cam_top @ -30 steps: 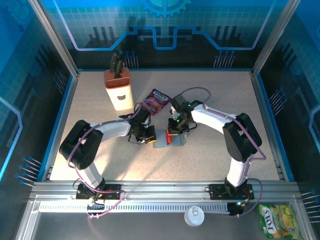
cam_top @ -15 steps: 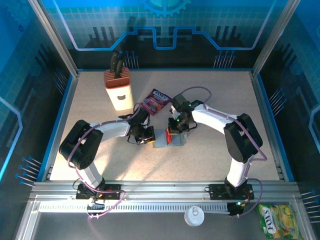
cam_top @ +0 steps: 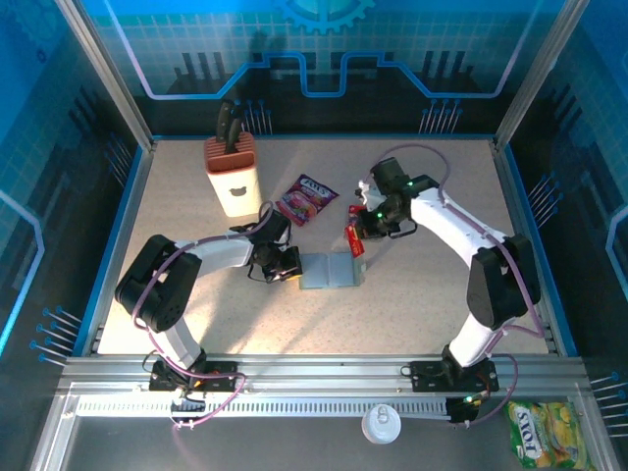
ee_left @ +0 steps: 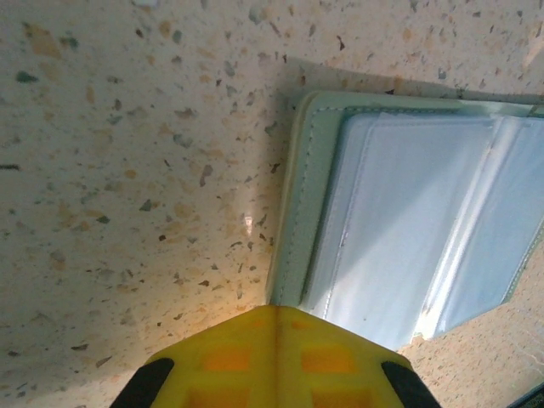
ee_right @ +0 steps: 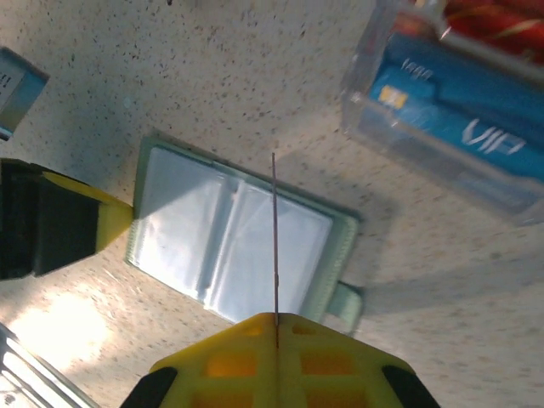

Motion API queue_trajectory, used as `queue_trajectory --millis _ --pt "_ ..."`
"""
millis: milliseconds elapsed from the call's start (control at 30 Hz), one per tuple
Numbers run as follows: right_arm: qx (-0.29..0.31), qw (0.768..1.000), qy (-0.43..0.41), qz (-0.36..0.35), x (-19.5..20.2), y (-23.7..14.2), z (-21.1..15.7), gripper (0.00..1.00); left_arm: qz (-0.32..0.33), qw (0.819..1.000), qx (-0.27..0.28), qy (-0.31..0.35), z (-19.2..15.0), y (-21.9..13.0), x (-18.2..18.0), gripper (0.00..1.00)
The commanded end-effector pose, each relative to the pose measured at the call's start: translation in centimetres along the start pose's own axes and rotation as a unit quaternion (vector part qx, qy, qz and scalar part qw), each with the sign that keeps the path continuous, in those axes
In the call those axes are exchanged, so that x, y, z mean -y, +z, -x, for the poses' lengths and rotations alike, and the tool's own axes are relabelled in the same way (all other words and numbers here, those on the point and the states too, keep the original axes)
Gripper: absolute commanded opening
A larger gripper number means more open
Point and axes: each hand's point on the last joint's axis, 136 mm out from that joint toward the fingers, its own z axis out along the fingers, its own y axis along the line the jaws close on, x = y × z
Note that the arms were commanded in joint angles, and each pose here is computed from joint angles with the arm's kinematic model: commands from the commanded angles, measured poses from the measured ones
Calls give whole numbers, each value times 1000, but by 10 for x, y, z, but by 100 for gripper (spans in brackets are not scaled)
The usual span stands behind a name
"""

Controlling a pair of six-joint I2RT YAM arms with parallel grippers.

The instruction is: Take the credit cards out of the card holder

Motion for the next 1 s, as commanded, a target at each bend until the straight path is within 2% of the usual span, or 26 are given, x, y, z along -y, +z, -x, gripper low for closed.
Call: queue_trajectory --millis 0,133,267,333,433,500,667,967 --pt "-20 994 -104 -20 10 -23 -3 0 9 1000 4 10 0 -6 -5 0" --pt "-16 981 -184 -62 28 -36 11 0 9 1000 10 14 2 -12 -3 6" --pt "4 962 -265 -66 28 -48 33 0 8 1000 18 20 5 -19 1 13" --pt "-5 946 -320 -42 21 -49 35 0 14 999 23 25 7 -24 3 17" --pt "-34 918 -393 -44 22 -49 34 0 19 999 32 30 9 -32 4 18" --pt "-47 908 -414 -54 28 -47 39 0 20 999 35 31 10 -36 6 19" --pt "-67 885 -459 -27 28 -42 49 0 24 999 35 34 11 -43 9 19" --pt "-85 881 -465 -19 49 -22 79 0 43 997 39 49 16 -60 14 20"
